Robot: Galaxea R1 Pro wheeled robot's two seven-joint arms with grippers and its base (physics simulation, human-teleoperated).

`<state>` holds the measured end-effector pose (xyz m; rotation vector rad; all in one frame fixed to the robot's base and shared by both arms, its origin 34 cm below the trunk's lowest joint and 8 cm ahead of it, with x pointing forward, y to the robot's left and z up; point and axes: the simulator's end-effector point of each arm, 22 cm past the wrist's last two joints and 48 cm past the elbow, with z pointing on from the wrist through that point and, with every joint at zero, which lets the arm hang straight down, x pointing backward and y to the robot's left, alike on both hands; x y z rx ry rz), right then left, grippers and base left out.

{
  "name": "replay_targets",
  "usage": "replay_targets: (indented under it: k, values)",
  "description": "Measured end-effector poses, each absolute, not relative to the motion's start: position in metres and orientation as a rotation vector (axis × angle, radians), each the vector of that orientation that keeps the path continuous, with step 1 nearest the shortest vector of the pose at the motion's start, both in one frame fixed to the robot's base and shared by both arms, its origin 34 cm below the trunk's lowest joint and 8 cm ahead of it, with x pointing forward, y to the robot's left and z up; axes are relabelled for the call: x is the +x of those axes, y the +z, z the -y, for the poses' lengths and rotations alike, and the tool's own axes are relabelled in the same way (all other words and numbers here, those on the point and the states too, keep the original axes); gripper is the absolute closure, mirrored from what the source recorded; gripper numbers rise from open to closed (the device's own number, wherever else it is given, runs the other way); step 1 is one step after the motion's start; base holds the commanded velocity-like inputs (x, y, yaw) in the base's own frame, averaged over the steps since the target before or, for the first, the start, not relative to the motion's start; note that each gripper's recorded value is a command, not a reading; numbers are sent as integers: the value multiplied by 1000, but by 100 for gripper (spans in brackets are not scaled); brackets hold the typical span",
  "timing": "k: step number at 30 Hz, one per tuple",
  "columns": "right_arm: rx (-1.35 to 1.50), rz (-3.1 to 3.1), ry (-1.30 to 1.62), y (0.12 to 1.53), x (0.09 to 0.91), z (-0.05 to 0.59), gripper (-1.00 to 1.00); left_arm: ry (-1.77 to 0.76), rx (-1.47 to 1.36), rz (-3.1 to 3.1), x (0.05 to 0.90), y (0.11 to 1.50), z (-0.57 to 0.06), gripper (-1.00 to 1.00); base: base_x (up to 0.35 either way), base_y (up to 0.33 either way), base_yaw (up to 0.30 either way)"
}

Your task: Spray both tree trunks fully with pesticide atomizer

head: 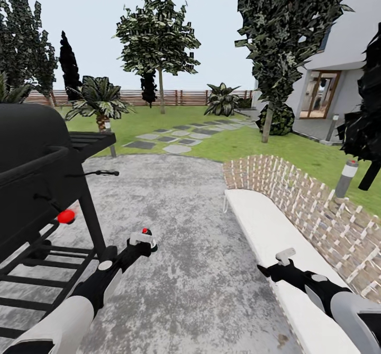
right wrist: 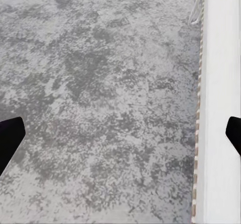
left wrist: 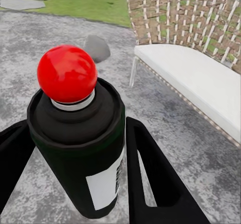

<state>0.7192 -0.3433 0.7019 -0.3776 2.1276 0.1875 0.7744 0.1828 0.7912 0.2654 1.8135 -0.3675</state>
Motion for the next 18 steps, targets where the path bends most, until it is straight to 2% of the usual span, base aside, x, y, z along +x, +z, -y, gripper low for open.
replay_targets:
  k: [18]
  values:
    - [-347,-2062,86,715,732,360,-100,-362,230,-1813,776,792,-193,100,344,0,0]
